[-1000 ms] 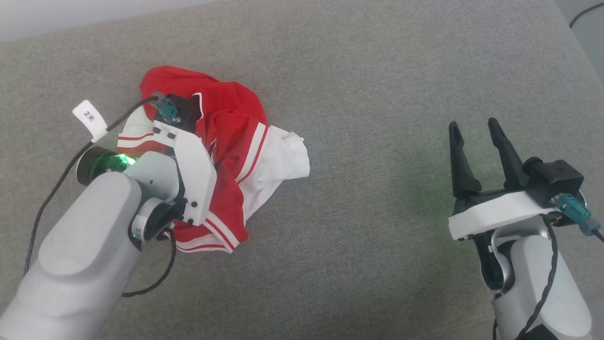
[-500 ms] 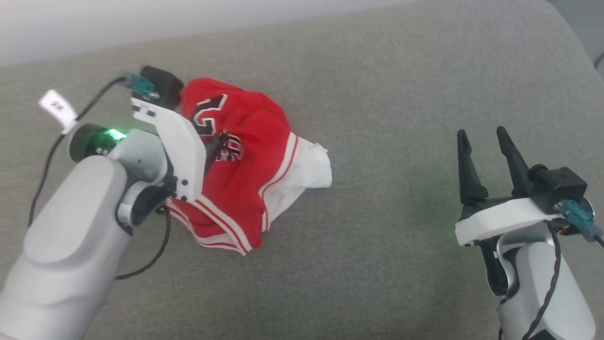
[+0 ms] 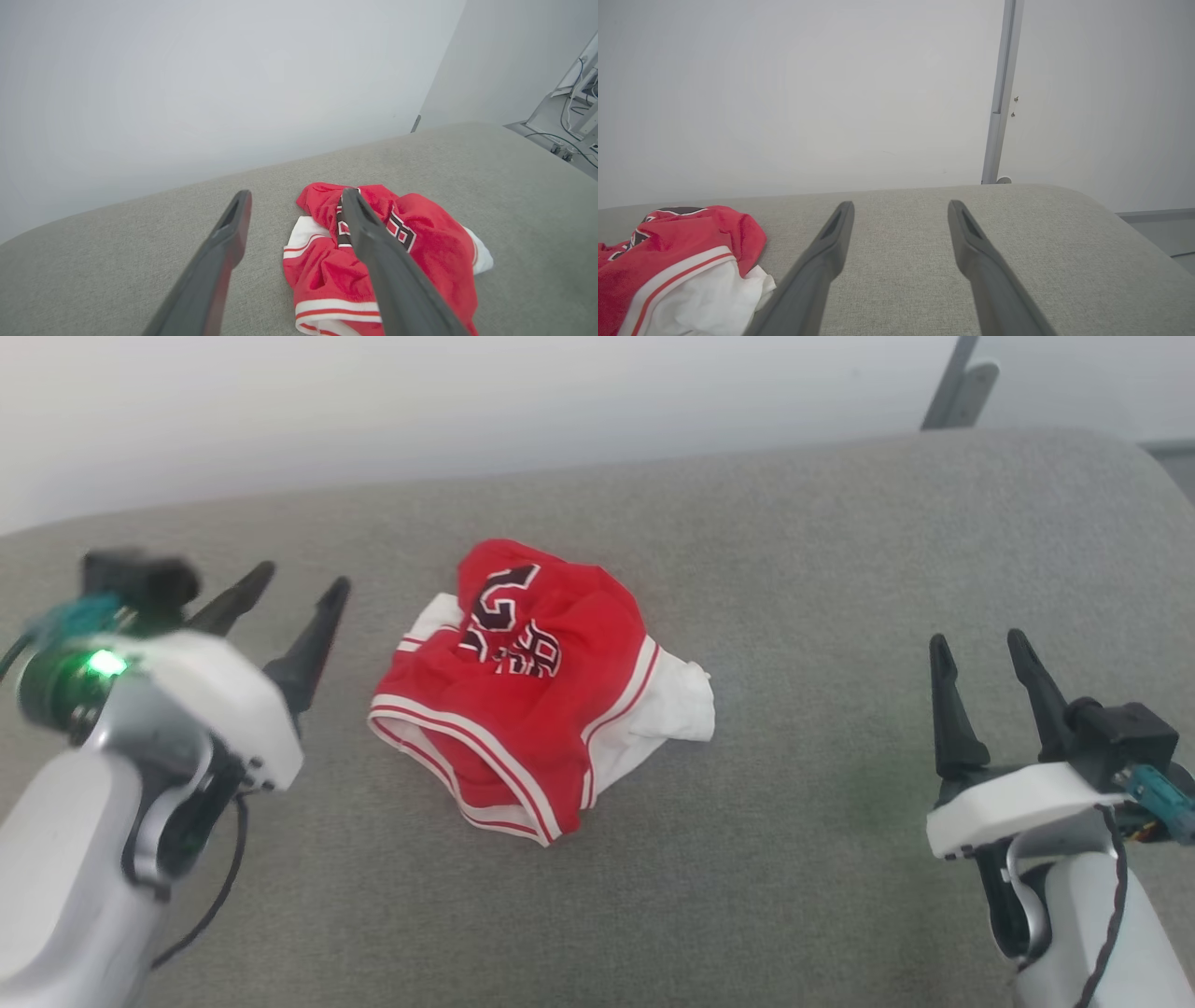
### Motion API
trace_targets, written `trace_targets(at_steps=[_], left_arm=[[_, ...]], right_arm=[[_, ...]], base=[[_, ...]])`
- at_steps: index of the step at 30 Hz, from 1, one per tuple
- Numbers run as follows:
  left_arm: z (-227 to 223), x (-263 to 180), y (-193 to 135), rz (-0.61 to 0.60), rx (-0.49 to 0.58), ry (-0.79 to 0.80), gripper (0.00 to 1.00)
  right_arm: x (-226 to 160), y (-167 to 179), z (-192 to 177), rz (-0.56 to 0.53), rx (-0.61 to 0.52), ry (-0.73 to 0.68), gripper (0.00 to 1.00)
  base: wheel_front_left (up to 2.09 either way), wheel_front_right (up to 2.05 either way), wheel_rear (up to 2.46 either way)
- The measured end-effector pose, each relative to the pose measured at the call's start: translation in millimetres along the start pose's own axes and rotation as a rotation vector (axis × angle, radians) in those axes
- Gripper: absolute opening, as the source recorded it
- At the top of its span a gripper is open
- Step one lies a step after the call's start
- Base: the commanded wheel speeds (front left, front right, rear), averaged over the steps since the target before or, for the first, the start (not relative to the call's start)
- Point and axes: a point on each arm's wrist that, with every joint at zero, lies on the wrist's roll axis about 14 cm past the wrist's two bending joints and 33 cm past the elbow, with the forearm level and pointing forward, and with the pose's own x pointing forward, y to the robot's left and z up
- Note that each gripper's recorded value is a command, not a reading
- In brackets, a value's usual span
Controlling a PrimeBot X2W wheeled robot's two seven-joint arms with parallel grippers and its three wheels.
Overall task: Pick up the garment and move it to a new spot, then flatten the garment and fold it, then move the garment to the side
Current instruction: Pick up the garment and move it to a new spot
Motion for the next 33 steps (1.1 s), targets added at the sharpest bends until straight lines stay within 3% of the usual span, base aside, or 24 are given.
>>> trace_targets(at_steps=[6, 15, 25, 33], left_arm=[[12, -42, 26, 0.093, -0.017, -0.158, 1.00], [-7, -95, 54, 0.232, -0.065, -0.267, 1.00], [-36, -137, 86, 0.366, -0.096, -0.280, 1.00], [-54, -153, 99, 0.406, -0.129, -0.265, 1.00]], right_arm=[[-4, 3, 7, 0.012, -0.002, -0.011, 1.00], [-11, 5, 10, 0.018, -0.003, -0.011, 1.00], [-16, 4, 11, 0.012, -0.005, -0.013, 1.00], [-17, 10, 6, 0.023, 0.001, 0.002, 1.00]], base=[[0.00, 0.00, 0.00], [0.00, 0.00, 0.00], [0.00, 0.00, 0.00], [0.00, 0.00, 0.00]])
